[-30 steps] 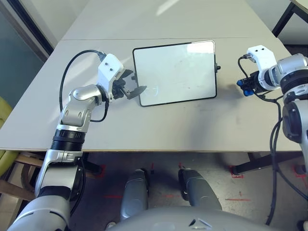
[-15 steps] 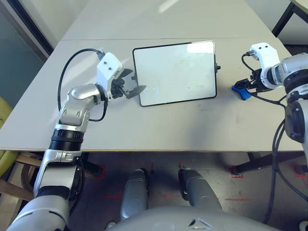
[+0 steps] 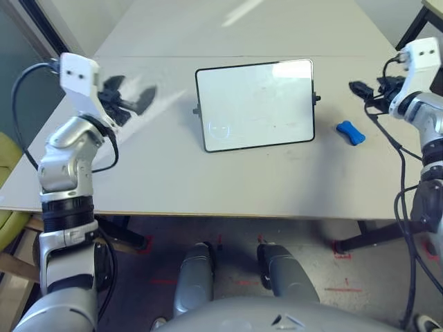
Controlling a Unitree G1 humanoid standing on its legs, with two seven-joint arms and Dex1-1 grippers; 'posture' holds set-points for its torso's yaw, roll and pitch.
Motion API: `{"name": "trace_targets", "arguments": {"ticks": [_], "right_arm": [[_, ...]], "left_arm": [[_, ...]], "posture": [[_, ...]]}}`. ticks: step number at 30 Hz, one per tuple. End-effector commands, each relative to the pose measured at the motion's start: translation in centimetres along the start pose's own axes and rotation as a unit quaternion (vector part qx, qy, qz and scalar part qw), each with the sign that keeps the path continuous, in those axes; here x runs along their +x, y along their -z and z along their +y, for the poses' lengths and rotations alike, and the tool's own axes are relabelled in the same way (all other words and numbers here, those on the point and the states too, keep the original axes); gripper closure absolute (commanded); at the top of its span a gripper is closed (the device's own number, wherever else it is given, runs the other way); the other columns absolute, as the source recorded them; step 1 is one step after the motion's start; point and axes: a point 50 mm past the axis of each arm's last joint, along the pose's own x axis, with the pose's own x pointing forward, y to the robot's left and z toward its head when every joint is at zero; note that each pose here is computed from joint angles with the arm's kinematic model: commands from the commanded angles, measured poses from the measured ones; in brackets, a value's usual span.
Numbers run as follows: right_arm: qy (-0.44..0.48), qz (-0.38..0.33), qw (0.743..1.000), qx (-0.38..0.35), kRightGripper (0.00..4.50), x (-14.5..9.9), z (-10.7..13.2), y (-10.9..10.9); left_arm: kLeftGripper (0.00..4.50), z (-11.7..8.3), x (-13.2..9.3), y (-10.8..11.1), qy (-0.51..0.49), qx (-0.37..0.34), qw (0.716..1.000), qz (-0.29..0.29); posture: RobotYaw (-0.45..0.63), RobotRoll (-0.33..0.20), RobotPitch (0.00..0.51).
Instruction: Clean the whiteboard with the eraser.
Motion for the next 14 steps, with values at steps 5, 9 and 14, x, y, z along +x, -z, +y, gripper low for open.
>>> {"name": "trace_targets", "arguments": {"ticks": [5,9,14], "right_arm": [[0.035,-0.029,0.999,0.024,0.01,-1.4,-1.1,1.7],[0.041,-0.043,0.998,0.025,0.01,-1.5,-1.2,1.7],[0.041,-0.052,0.998,0.022,0.01,-1.4,-1.0,1.7]], "left_arm": [[0.00,1.7,0.3,1.4,-0.058,-0.007,0.998,0.023],[0.00,2.3,0.5,1.6,-0.070,-0.004,0.997,0.024],[0.00,2.5,0.6,1.9,-0.070,-0.004,0.997,0.026]], "posture": [[-0.10,0.000,0.143],[-0.10,0.000,0.140],[-0.10,0.000,0.132]]}}
